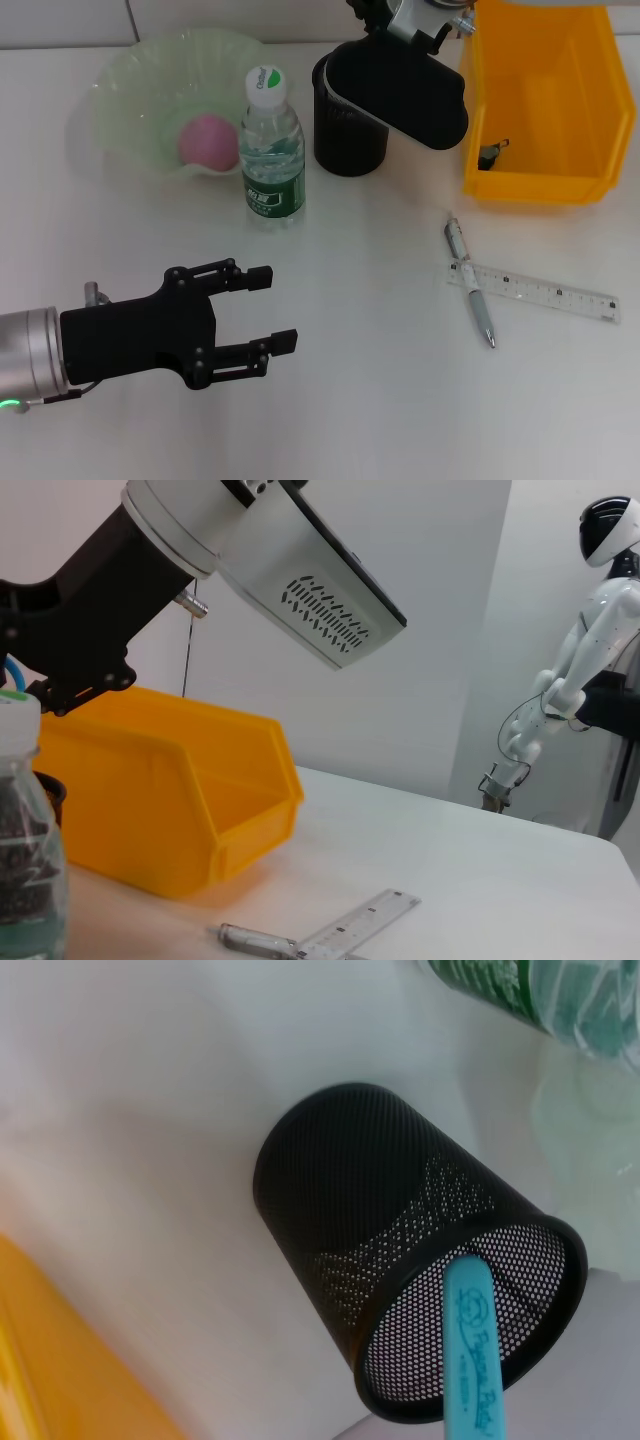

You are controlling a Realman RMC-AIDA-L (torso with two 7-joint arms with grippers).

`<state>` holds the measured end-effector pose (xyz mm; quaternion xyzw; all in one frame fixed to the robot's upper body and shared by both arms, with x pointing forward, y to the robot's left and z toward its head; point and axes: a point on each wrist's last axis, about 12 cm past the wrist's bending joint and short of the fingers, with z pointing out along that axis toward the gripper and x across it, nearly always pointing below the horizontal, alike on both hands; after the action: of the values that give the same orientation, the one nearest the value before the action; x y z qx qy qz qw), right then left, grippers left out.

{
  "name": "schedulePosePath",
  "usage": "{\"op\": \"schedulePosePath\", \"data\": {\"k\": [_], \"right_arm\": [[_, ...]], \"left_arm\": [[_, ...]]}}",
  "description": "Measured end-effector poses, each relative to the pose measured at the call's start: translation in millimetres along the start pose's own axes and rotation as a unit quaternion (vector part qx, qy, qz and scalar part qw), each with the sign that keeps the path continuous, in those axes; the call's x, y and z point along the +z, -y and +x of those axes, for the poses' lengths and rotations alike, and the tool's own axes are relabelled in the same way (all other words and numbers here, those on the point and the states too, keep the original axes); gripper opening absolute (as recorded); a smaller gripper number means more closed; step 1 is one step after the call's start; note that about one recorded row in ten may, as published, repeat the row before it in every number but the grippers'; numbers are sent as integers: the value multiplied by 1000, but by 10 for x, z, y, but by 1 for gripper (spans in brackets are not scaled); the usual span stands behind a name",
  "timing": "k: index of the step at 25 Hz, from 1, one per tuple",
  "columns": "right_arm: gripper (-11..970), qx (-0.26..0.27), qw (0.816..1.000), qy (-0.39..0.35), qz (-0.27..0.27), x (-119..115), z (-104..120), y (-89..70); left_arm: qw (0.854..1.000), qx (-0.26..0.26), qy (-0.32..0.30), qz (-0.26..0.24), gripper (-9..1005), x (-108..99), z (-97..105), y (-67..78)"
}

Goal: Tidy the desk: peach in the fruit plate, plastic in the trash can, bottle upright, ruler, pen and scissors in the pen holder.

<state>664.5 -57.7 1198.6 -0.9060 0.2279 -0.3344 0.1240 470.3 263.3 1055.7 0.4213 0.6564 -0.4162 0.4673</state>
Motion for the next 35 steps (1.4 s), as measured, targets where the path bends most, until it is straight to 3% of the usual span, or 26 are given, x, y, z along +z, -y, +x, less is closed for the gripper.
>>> {"op": "schedulePosePath", "data": {"k": [14, 20, 22, 26, 28, 29, 30, 33, 35], "right_arm": [[244, -12, 1000, 3, -3, 24, -75, 32], [379, -13, 1000, 5, -7, 8, -104, 50], [381, -3, 1000, 8, -8, -28, -110, 74], [386, 46, 999, 19, 6, -182, -50, 170], [389, 89, 995, 31, 18, -281, 43, 205], [409, 141, 988, 48, 29, -385, 148, 218], [428, 141, 988, 48, 29, -385, 148, 218], [487, 228, 968, 88, 55, -587, 312, 215], [536, 295, 943, 127, 88, -766, 443, 197]], "left_arm": [[1000, 0, 0, 0, 798, 0, 4, 2], [1000, 0, -1, 0, 800, -4, 5, 0], [1000, -1, -1, -1, 801, -6, 7, 1], [1000, -4, 0, -2, 802, -14, 9, 1], [1000, -6, 0, -3, 803, -19, 7, -3], [1000, -6, 0, -3, 803, -20, 7, -4], [1000, -5, 0, -2, 804, -22, 5, -3], [1000, -5, 2, 0, 805, -28, 1, 7], [1000, -5, 3, 0, 806, -32, -2, 6]]}}
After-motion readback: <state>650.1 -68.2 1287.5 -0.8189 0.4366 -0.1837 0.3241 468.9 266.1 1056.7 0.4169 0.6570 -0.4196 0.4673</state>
